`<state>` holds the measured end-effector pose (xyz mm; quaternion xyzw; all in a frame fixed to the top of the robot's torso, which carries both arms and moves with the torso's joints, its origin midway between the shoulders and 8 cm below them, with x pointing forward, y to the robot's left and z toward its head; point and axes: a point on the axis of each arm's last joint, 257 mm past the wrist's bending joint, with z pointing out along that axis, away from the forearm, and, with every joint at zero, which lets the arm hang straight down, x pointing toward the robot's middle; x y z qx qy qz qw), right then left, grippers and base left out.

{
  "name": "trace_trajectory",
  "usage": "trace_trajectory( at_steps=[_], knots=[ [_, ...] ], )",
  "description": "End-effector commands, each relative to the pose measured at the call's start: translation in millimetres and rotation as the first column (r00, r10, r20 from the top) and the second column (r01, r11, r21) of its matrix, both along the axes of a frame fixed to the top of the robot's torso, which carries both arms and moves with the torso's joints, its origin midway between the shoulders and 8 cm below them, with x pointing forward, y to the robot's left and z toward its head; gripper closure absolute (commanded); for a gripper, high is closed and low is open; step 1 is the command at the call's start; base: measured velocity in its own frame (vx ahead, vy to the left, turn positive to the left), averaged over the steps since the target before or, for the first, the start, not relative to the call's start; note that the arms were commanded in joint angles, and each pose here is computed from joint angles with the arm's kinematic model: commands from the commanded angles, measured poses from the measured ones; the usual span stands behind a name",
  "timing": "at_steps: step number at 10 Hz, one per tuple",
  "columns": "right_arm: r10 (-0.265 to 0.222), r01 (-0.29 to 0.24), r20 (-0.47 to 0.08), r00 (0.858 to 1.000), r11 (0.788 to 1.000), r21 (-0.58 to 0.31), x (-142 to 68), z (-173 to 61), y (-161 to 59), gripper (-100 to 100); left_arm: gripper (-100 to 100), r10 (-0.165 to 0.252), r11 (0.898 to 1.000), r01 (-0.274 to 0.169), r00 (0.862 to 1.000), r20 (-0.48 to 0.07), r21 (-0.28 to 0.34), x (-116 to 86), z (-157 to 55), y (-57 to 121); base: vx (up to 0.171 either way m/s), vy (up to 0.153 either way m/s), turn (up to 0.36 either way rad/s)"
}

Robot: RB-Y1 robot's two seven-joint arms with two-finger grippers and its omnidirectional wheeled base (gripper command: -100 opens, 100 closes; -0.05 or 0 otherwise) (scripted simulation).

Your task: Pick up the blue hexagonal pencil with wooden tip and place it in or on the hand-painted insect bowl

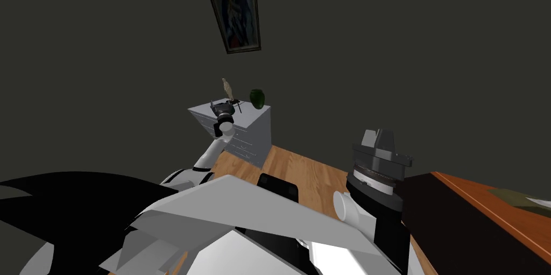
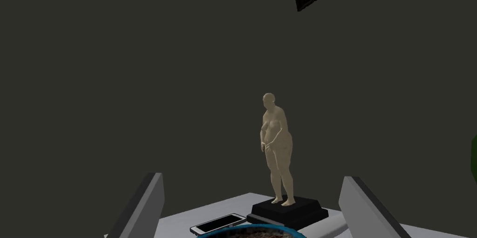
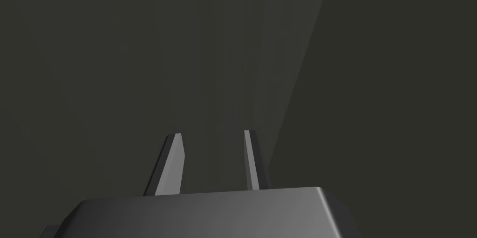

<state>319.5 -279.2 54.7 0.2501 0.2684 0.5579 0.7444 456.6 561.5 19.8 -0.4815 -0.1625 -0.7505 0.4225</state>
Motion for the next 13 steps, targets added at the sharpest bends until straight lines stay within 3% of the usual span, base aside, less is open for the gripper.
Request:
trace_trajectory(
  at_steps=[1,2,3,4,5,6,7,8,9,10,11,12,13],
  knots=[
    [0.0,0.0,0.0,1.0,1.0,0.0,0,0,0,0,-100,0.041,0.999,-0.041,0.999,0.004,-0.036,0,-1,21.5,0.103,-0.142,0.038],
    [0.0,0.0,0.0,1.0,1.0,0.0,0,0,0,0,-100,0.034,0.997,-0.033,0.999,0.004,-0.065,2,-6,24.1,0.1,-0.111,0.036],
    [0.0,0.0,0.0,1.0,1.0,0.0,0,0,0,0,-100,0.073,0.993,-0.073,0.997,0.005,-0.088,0,-6,41.2,0.092,-0.093,0.047],
    [0.0,0.0,0.0,1.0,1.0,0.0,0,0,0,0,-100,0.067,0.991,-0.066,0.998,0.003,-0.116,2,-13,44.0,0.07,-0.1,0.019],
    [0.0,0.0,0.0,1.0,1.0,0.0,0,0,0,0,-100,0.11,0.984,-0.109,0.994,-0.001,-0.138,-1,-15,61.4,0.117,-0.119,0.042],
    [0.0,0.0,0.0,1.0,1.0,0.0,0,0,0,0,-100,0.104,0.981,-0.102,0.995,-0.001,-0.164,0,-20,63.3,0.113,-0.095,0.026],
    [0.0,0.0,0.0,1.0,1.0,0.0,0,0,0,0,-100,0.145,0.972,-0.143,0.989,-0.005,-0.188,-3,-22,79.7,0.111,-0.112,0.025],
    [0.0,0.0,0.0,1.0,1.0,0.0,0,0,0,0,-100,0.141,0.968,-0.14,0.99,-0.009,-0.209,-2,-28,81.9,0.096,-0.103,0.027],
    [0.0,0.0,0.0,1.0,1.0,0.0,0,0,0,0,-100,0.178,0.955,-0.175,0.984,-0.011,-0.237,-6,-30,96.6,0.11,-0.092,0.037],
    [0.0,0.0,0.0,1.0,1.0,0.0,0,0,0,0,-100,0.179,0.951,-0.179,0.984,-0.02,-0.252,-6,-37,99.5,0.099,-0.077,0.017],
    [0.0,0.0,0.0,1.0,1.0,0.0,0,0,0,0,-100,0.21,0.934,-0.207,0.977,-0.021,-0.29,-10,-40,112.9,0.096,-0.093,0.024],
    [0.0,0.0,0.0,1.0,1.0,0.0,0,0,0,0,-100,0.217,0.931,-0.217,0.976,-0.034,-0.292,-10,-46,115.9,0.078,-0.087,0.018],
    [0.0,0.0,0.0,1.0,1.0,0.0,0,0,0,0,-100,0.25,0.911,-0.25,0.967,-0.043,-0.328,-15,-52,129.6,0.097,-0.108,0.024]
  ],
)
